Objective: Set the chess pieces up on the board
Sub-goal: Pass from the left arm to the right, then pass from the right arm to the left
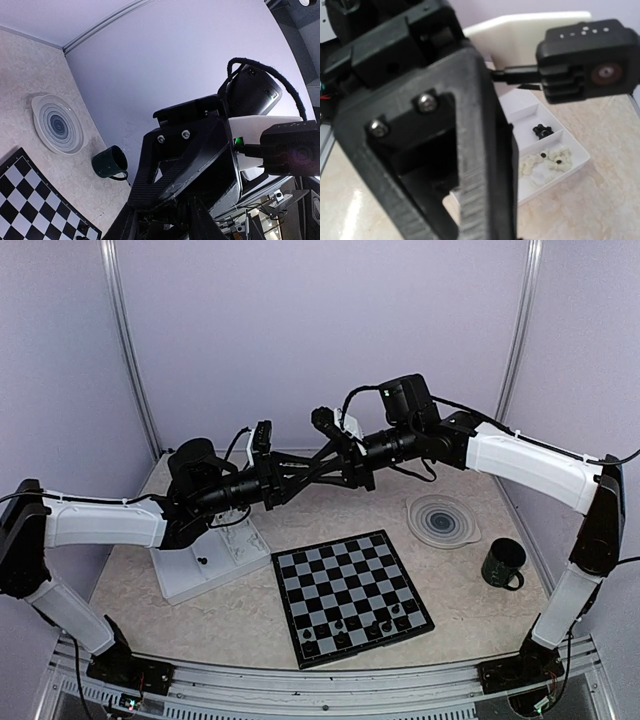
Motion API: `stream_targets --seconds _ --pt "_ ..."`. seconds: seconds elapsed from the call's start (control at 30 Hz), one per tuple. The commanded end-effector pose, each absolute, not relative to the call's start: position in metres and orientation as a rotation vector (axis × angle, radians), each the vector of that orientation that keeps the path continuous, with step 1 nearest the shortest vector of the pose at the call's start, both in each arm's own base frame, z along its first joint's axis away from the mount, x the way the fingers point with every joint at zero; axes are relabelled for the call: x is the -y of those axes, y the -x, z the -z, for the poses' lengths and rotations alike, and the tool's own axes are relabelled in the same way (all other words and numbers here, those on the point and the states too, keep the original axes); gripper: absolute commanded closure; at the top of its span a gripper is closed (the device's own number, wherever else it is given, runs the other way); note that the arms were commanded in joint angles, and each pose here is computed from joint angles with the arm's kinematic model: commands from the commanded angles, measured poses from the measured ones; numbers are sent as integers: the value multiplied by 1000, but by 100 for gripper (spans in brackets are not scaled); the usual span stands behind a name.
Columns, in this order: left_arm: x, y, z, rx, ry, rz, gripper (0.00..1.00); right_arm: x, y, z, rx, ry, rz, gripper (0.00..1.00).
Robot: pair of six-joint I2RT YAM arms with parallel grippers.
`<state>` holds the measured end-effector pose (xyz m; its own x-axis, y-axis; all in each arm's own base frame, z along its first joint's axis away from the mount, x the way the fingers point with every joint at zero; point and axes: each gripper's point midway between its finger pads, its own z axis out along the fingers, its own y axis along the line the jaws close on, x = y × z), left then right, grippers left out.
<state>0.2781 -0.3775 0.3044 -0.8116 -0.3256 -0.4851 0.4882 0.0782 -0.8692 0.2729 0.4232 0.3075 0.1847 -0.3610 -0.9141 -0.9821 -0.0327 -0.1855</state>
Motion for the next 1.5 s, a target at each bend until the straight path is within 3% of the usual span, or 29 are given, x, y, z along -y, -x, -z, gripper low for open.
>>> stream_targets --seconds 0.0,0.13,0.23,0.37,0.83,1.23,1.47 --pt "381 -275 -302 -1769 -186 1813 69 -429 -268 -317 -1284 1558 -891 78" --pt "381 -277 -296 -1795 -178 1793 64 -428 -267 -316 -1283 1566 -889 89" --pt "378 -280 -292 -1811 -180 1754 50 -425 -267 -311 -1291 1575 -869 91" --pt "367 -283 -291 -1817 -190 1652 47 -419 -265 -297 -1320 1592 -850 92" --pt "346 -286 -276 -1924 -252 1288 47 -411 -272 -256 -1444 1618 -782 91" --pt "380 -277 -258 -2012 -317 1337 50 -410 -293 -239 -1530 1649 -615 90" --pt "386 -280 -257 -2006 -305 1374 54 -416 -281 -231 -1484 1717 -509 89"
